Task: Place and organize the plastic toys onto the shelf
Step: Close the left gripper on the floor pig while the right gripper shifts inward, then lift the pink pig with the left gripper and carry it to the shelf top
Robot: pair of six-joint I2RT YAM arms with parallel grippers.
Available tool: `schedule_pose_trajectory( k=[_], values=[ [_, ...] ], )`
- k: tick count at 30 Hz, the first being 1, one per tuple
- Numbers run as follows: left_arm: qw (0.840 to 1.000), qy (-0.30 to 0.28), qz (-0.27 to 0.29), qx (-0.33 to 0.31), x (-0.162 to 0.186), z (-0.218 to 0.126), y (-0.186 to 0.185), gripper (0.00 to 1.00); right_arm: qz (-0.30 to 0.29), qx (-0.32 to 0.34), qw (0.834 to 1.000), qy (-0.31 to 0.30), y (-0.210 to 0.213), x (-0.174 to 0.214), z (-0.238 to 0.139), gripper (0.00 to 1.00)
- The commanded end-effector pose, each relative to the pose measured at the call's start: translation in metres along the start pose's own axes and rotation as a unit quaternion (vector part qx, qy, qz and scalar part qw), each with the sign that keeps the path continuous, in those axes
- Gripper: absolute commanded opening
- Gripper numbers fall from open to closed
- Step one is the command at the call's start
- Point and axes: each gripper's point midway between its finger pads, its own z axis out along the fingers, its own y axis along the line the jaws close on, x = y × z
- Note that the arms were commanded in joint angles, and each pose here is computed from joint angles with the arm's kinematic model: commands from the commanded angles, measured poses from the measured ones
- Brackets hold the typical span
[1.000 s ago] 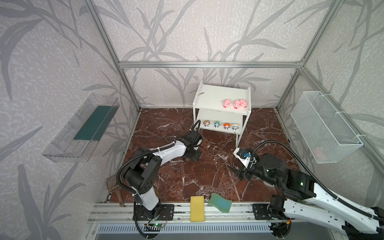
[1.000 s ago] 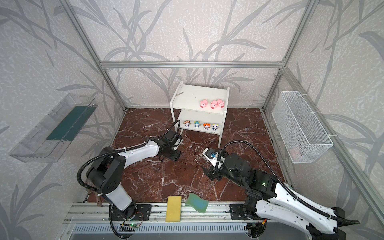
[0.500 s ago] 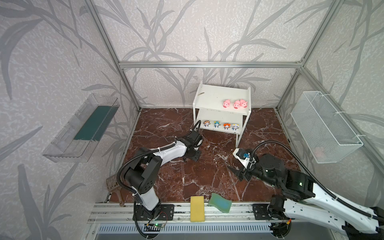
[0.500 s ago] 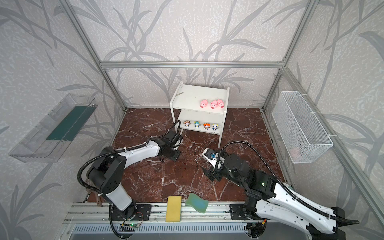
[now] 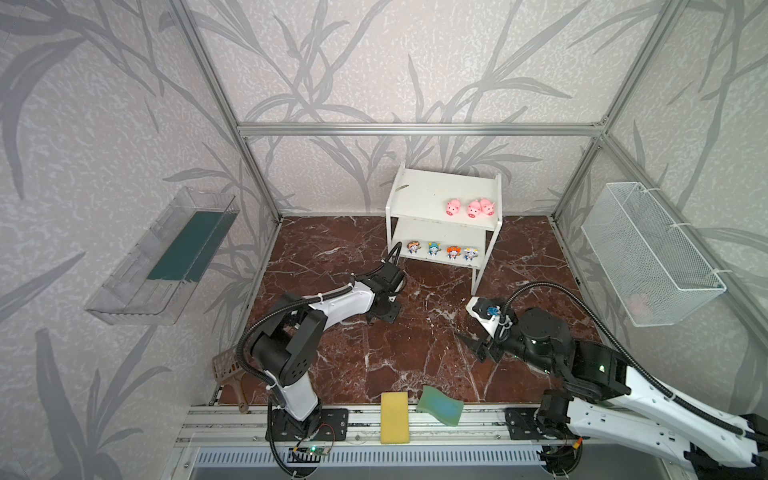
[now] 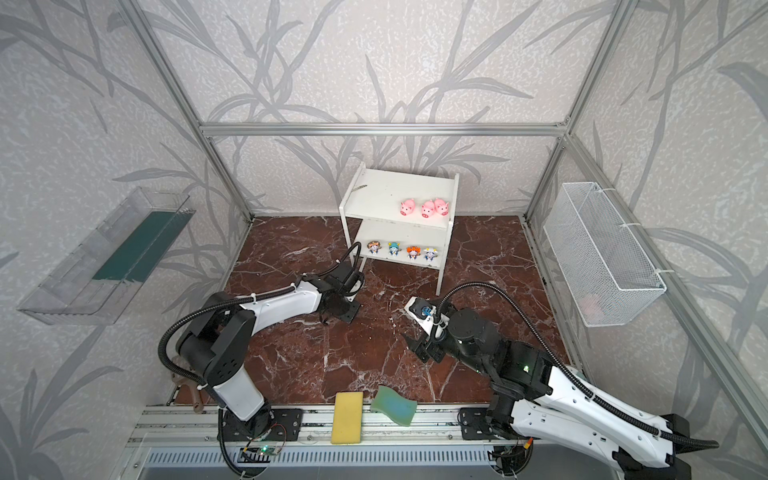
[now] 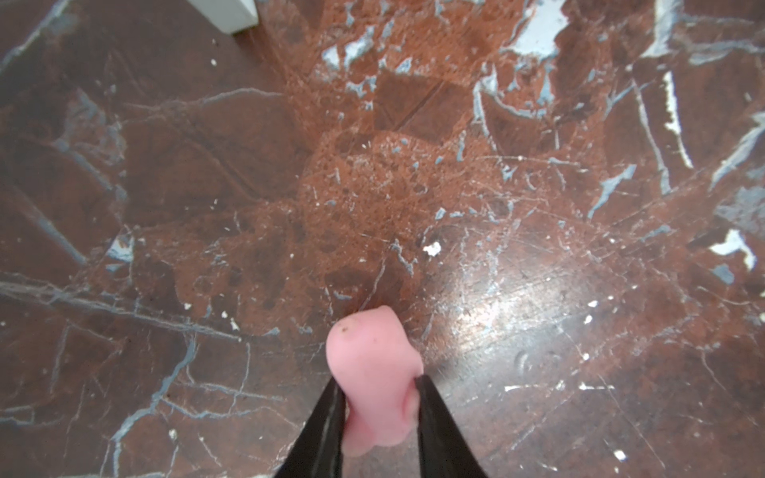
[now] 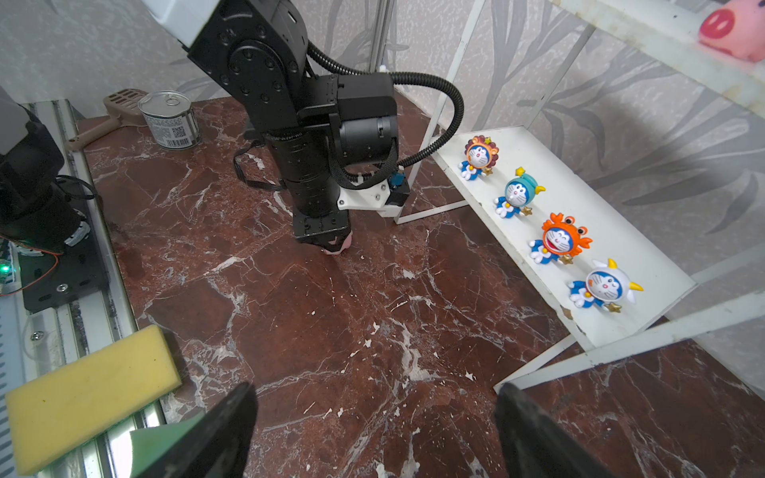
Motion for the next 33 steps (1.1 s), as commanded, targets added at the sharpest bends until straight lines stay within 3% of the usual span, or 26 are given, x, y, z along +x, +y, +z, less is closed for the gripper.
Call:
schedule_pose_trajectory(
  k=[1, 9, 15, 25, 33],
  values=[
    [1.0, -0.008, 0.003, -0.001, -0.006, -0.015, 0.0, 0.28, -0.003, -0.004, 1.0, -0.013, 0.002, -0.006, 0.001, 0.9],
    [1.0, -0.017, 0.008, 0.006, -0.01, -0.05, -0.003, 0.27, -0.003, -0.006, 1.0, -0.013, 0.003, -0.003, 0.001, 0.9],
    [0.999, -0.041, 0.028, 0.021, -0.013, -0.1, -0.013, 0.26, 0.0, -0.009, 1.0, -0.016, 0.005, -0.002, 0.003, 0.9],
    [0.985, -0.149, 0.062, 0.067, -0.039, -0.219, -0.029, 0.26, 0.002, -0.013, 1.0, -0.029, 0.006, -0.004, 0.001, 0.9],
    [0.969, -0.224, 0.089, 0.059, -0.074, -0.281, -0.027, 0.26, 0.007, -0.01, 0.999, -0.037, 0.003, -0.004, -0.009, 0.9]
  ],
)
